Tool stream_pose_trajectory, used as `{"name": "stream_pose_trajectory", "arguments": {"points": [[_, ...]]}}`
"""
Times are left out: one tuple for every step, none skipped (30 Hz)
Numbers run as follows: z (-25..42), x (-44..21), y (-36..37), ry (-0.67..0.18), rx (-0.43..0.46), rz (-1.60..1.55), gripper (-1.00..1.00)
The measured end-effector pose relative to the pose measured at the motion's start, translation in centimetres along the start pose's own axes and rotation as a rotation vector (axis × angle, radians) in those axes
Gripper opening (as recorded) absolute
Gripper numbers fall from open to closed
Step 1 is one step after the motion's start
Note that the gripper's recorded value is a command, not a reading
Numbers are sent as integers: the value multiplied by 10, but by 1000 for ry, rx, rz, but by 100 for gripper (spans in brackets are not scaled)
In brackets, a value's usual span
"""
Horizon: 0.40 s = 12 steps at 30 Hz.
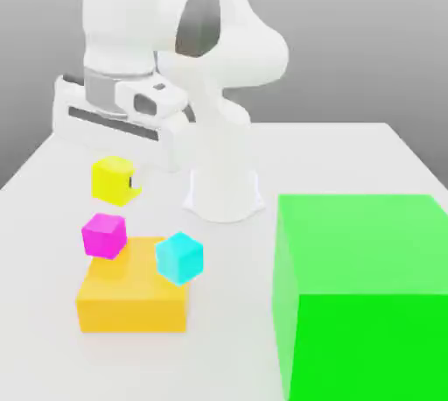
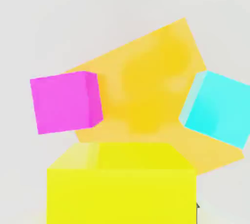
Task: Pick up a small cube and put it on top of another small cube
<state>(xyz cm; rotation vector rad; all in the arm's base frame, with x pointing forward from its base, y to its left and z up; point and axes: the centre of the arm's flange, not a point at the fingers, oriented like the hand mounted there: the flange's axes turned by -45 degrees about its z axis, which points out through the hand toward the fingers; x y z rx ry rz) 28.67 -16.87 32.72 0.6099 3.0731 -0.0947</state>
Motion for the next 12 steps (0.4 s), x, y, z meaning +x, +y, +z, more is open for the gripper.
{"name": "stream_pose_trajectory", "arguments": {"points": [[5, 6, -12, 8, -19, -3, -100], [7, 13, -28, 14, -35, 8, -100], [13, 16, -36, 16, -44, 14, -100], [21, 18, -40, 18, -49, 17, -100], [30, 18, -41, 18, -52, 18, -100], [40, 18, -42, 19, -54, 19, -100], [50, 19, -42, 19, -55, 19, -100], [60, 20, -41, 20, -56, 19, -100], [70, 21, -41, 20, -56, 20, 100], [70, 21, -41, 20, -56, 20, 100], [70, 21, -41, 20, -56, 20, 100], [70, 21, -41, 20, -56, 20, 100]]}}
